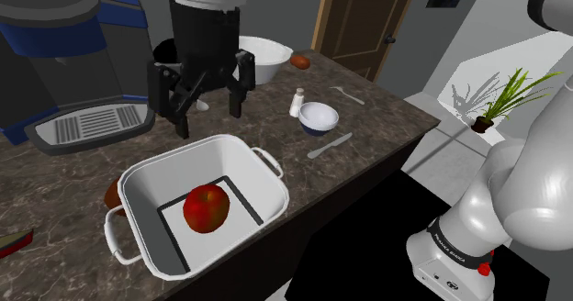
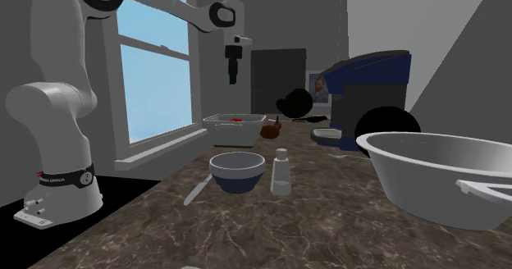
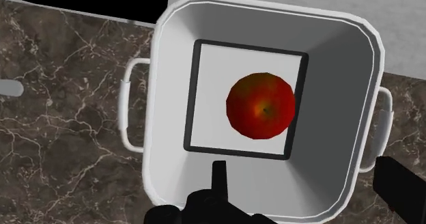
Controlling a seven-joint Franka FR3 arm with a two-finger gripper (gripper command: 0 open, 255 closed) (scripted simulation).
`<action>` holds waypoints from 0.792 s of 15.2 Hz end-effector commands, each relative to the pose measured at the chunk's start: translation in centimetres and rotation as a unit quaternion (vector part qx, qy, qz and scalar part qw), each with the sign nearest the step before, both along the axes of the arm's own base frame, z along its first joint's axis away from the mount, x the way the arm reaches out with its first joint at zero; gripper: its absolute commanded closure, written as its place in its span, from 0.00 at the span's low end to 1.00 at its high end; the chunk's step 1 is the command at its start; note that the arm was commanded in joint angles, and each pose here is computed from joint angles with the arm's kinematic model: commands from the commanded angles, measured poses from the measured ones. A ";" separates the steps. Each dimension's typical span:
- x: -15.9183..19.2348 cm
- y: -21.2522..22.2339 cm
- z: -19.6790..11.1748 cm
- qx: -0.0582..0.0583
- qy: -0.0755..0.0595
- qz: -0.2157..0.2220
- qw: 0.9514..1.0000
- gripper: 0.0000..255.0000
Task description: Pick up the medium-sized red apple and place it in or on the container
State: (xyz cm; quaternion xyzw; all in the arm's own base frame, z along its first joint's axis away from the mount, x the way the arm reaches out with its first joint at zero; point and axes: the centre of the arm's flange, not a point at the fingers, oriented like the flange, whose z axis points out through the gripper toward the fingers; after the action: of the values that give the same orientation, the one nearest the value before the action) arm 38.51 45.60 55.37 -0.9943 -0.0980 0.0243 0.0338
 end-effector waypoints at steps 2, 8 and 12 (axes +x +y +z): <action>0.4 0.5 -3.9 0.004 0.004 0.019 1.000 0.00; 1.0 1.5 -11.8 0.011 0.014 0.058 0.998 0.00; 0.9 1.7 -13.8 0.011 0.014 0.058 0.998 0.00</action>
State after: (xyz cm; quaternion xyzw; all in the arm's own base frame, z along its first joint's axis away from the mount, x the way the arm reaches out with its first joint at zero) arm 39.44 47.23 42.20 -0.9862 -0.1546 0.0391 0.0440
